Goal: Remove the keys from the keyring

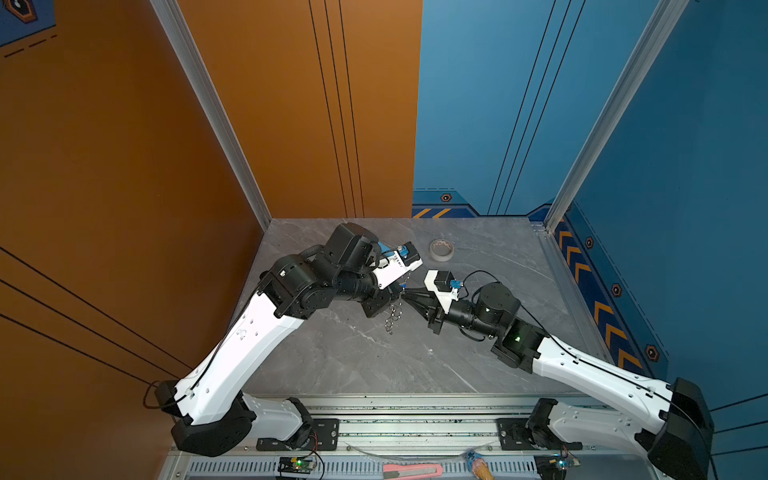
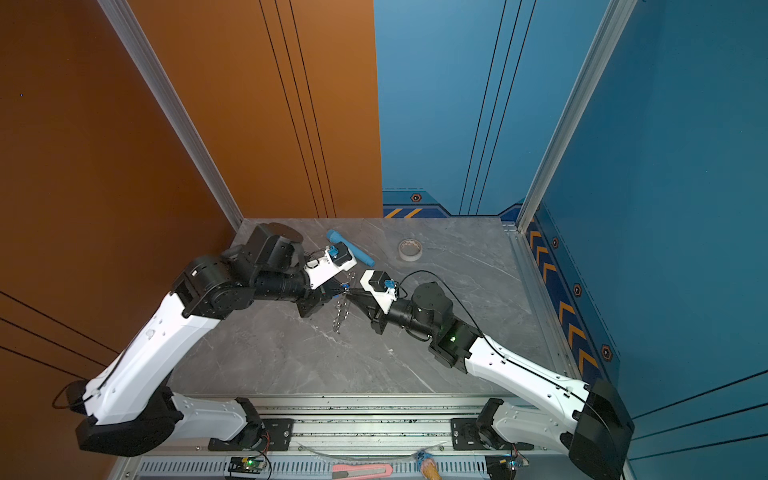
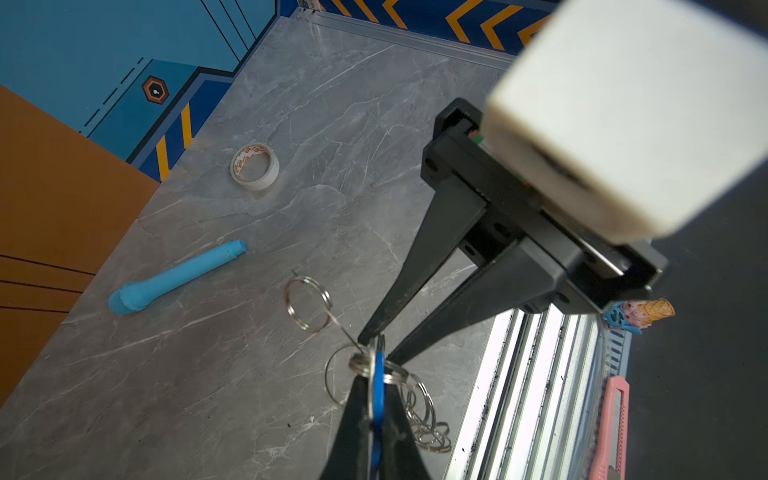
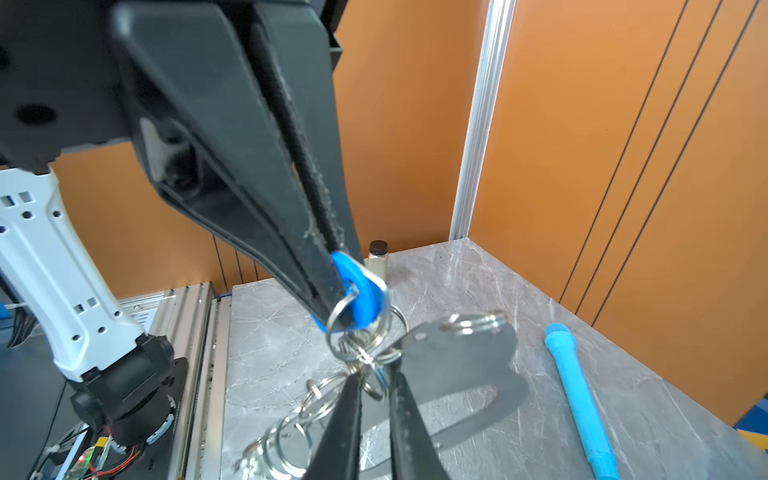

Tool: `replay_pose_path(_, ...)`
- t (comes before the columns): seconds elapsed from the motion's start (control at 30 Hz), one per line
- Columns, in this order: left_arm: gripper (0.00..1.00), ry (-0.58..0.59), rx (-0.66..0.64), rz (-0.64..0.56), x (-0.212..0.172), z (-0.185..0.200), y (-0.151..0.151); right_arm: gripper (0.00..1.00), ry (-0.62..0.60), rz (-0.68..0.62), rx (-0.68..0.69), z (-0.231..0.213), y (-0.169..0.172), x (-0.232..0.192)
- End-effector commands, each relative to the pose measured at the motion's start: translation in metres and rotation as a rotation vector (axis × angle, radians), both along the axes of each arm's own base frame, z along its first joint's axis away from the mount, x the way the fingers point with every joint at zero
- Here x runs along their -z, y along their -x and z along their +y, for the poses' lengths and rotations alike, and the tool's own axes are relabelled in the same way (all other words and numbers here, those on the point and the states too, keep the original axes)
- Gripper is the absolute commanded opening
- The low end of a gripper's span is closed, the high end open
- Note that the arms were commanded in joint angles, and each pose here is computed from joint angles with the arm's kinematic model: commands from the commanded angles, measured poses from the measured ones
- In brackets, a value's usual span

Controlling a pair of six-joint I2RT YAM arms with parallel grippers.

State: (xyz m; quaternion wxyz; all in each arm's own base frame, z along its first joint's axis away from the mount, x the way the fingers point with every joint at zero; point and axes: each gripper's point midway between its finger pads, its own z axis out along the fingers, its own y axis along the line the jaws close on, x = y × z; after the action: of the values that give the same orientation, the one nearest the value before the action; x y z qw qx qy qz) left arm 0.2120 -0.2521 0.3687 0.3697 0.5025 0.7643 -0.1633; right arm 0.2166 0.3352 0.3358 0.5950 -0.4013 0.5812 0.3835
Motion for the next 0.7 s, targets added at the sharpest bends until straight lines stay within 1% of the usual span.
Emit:
replay_pose_path(0.0, 0.00, 0.045, 0.045, -0.024, -0.012, -0.003, 0.006, 0.16, -0.074, -0.024, -0.054, 0.003, 0.006, -0.031)
replay_pose_path(0.13, 0.00, 0.048, 0.046, -0.024, -0.012, -0.002, 0.004, 0.20, -0.077, -0.031, -0.081, 0.003, 0.009, -0.035)
replay_pose_path(0.3, 0.00, 0.052, 0.046, -0.021, -0.013, -0.001, 0.001, 0.19, -0.083, -0.029, -0.137, 0.005, 0.016, -0.041)
replay_pose_path(0.37, 0.00, 0.051, 0.047, -0.020, -0.013, -0.001, 0.001, 0.16, -0.076, -0.026, -0.149, 0.006, 0.017, -0.040)
replay_pose_path(0.47, 0.00, 0.051, 0.032, -0.027, -0.014, 0.002, -0.001, 0.07, -0.067, -0.024, -0.154, 0.006, 0.017, -0.037)
replay_pose_path(0.67, 0.00, 0.036, -0.011, -0.052, -0.017, 0.011, -0.006, 0.01, -0.038, -0.016, -0.148, 0.004, 0.017, -0.030)
